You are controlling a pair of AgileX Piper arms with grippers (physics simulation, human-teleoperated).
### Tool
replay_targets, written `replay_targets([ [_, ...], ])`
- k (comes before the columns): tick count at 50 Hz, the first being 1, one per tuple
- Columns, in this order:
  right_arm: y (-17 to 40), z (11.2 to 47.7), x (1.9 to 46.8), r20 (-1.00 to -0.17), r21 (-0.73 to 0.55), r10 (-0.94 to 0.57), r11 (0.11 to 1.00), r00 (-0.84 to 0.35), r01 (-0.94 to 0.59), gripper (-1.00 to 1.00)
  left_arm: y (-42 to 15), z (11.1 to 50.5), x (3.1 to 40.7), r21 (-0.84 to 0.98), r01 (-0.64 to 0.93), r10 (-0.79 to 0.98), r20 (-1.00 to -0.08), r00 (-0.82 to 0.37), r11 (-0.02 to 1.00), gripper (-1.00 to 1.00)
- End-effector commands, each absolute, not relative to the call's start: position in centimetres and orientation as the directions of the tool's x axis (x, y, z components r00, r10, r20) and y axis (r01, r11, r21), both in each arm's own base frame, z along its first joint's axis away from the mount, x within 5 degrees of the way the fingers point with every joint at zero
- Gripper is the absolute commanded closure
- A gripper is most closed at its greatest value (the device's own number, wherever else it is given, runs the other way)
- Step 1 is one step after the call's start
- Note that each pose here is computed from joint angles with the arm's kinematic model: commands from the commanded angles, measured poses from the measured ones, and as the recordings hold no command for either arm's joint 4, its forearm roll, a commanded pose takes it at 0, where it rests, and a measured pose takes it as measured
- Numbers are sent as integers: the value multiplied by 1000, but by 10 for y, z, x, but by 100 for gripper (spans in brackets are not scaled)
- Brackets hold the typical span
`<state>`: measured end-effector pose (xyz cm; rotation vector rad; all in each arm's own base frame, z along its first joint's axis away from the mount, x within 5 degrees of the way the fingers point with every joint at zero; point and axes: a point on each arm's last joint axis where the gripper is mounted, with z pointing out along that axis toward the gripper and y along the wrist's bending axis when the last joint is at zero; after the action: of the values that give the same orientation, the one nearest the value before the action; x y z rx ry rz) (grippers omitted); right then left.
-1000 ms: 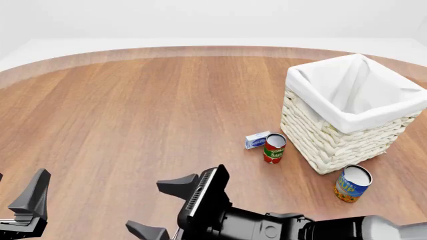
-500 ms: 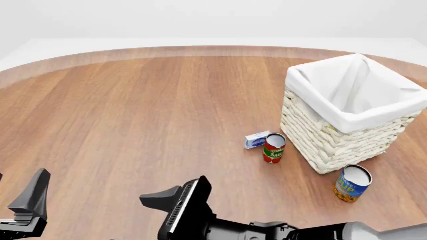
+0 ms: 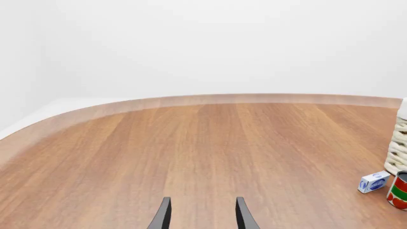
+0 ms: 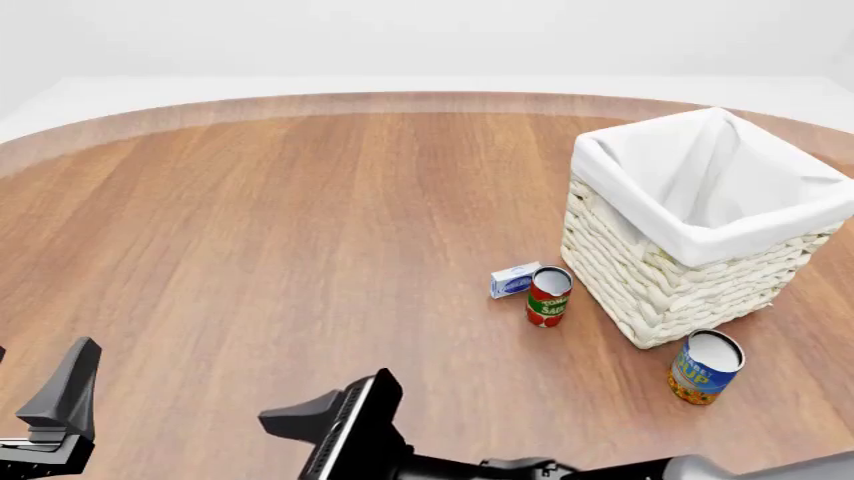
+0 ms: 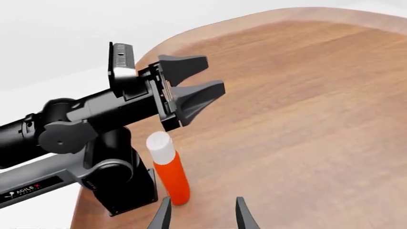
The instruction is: Pick up the ketchup, and put it in the basket.
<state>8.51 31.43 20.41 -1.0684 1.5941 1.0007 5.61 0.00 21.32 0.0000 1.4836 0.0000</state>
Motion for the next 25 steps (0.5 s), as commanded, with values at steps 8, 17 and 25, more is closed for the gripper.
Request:
replay_targets([
  [8,322,203,80,-965,130,-189,269,-185,-954,-100,0,213,56,0,0,0,-996,87,1000,-100],
  [17,326,199,77,-963,135,-192,260,-188,-956,-100,0,213,56,0,0,0,-996,87,1000,-100],
  [25,328,202,75,-963,138,-191,253,-189,-958,-100,0,213,56,0,0,0,-996,87,1000,-100],
])
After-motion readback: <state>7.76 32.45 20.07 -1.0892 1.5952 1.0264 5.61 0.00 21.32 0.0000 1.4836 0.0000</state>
